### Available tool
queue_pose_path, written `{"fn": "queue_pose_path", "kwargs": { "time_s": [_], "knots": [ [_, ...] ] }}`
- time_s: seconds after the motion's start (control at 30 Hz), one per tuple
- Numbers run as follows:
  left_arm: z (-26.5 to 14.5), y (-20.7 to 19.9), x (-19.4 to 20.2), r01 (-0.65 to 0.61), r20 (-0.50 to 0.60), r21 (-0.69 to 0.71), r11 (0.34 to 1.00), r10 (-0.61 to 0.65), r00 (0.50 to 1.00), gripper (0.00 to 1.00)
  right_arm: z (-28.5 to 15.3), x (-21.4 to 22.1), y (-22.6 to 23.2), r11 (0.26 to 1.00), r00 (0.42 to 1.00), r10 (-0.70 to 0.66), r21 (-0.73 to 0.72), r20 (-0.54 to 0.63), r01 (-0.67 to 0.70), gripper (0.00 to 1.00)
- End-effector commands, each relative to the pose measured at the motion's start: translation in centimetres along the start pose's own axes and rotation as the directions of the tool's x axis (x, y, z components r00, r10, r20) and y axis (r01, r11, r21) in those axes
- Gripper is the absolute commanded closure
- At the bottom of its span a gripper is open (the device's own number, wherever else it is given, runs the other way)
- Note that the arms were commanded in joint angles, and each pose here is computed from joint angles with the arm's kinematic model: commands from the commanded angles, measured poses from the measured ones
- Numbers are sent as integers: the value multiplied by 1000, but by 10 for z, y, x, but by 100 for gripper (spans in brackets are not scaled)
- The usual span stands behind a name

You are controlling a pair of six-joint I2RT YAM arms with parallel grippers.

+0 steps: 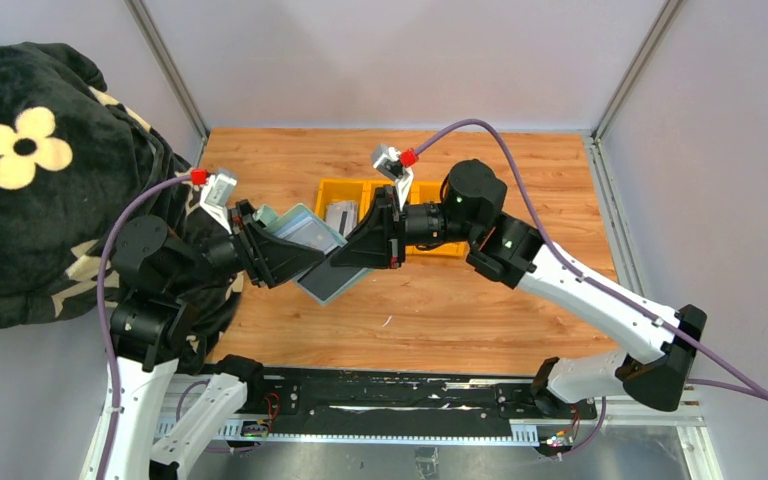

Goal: Take the credit cards out of the card holder
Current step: Remove the credit card from the card holder.

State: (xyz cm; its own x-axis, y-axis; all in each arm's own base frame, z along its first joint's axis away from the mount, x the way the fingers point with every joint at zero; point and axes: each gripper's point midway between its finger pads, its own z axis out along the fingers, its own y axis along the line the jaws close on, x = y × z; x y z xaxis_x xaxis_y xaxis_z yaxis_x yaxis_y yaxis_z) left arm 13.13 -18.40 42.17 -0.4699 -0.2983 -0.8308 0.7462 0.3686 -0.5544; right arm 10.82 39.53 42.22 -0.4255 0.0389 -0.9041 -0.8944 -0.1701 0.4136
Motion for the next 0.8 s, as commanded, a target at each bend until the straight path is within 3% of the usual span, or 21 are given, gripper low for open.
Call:
{"fn": "queue_pose_path", "kwargs": {
  "time_s": [0.0,0.33,0.53,0.77],
  "knots": [
    [0,-3,21,-35,-130,82,996,45,991,51,-27,51,0,999,957,-22,25,-289,31,100],
    [-11,1,49,-97,-230,113,989,120,966,61,-36,47,0,995,927,-47,60,-372,75,100],
    [-18,-8,66,-50,-281,198,979,106,954,68,-38,41,10,996,927,-77,15,-366,89,100],
    [-25,-25,71,16,-319,277,961,76,945,69,-35,41,16,995,919,-102,-46,-382,92,100]
  ]
}}
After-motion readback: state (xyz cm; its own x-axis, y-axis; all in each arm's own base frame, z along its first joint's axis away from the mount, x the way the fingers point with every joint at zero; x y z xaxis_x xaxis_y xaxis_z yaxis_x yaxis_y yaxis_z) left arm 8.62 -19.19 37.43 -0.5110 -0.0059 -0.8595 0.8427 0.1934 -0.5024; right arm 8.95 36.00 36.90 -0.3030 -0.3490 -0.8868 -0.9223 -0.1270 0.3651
